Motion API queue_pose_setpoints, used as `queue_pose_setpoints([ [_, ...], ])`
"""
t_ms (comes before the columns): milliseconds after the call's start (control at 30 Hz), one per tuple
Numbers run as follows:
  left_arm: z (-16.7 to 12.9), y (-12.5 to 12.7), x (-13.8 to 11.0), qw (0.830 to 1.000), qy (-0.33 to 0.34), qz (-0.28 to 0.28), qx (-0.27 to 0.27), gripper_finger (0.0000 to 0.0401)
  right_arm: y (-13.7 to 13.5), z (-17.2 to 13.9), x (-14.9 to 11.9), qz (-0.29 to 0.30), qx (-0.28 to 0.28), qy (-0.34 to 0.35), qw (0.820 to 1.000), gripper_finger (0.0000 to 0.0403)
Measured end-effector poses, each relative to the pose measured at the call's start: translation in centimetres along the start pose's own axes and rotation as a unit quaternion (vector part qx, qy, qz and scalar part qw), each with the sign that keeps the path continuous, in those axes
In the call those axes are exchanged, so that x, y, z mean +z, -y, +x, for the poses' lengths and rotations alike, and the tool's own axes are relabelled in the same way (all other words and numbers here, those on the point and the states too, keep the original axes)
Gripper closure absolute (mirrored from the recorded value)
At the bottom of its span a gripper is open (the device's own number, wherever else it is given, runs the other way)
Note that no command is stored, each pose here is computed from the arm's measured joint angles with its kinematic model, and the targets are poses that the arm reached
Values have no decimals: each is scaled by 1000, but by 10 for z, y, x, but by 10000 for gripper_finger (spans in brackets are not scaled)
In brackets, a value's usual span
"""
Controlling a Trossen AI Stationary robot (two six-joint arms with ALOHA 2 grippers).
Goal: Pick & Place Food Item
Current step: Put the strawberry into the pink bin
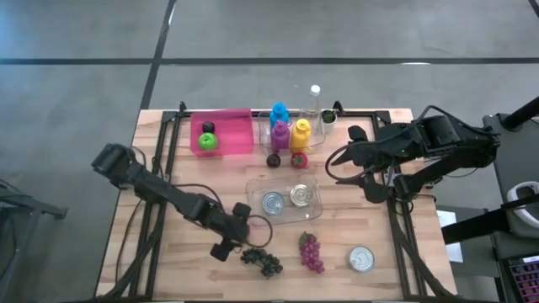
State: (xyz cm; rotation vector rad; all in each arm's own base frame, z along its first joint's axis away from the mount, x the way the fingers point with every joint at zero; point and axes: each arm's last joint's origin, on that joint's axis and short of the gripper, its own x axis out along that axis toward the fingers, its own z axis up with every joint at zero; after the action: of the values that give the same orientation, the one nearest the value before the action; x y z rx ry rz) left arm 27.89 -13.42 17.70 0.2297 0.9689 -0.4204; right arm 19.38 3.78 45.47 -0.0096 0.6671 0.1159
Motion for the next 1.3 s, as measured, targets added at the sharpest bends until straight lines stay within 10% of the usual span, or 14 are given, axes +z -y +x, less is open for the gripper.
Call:
queue_pose_setpoints([
  [267, 7, 2, -3, 994, -40, 105, -10, 156, 0, 0, 1, 1, 0, 5, 1000, 169],
  [633, 14, 5, -3, 993, -31, 113, -12, 148, 0, 0, 1, 1, 0, 5, 1000, 170],
  [1300, 36, 1, -18, 984, -76, 150, 56, 247, 0, 0, 1, 1, 0, 5, 1000, 177],
])
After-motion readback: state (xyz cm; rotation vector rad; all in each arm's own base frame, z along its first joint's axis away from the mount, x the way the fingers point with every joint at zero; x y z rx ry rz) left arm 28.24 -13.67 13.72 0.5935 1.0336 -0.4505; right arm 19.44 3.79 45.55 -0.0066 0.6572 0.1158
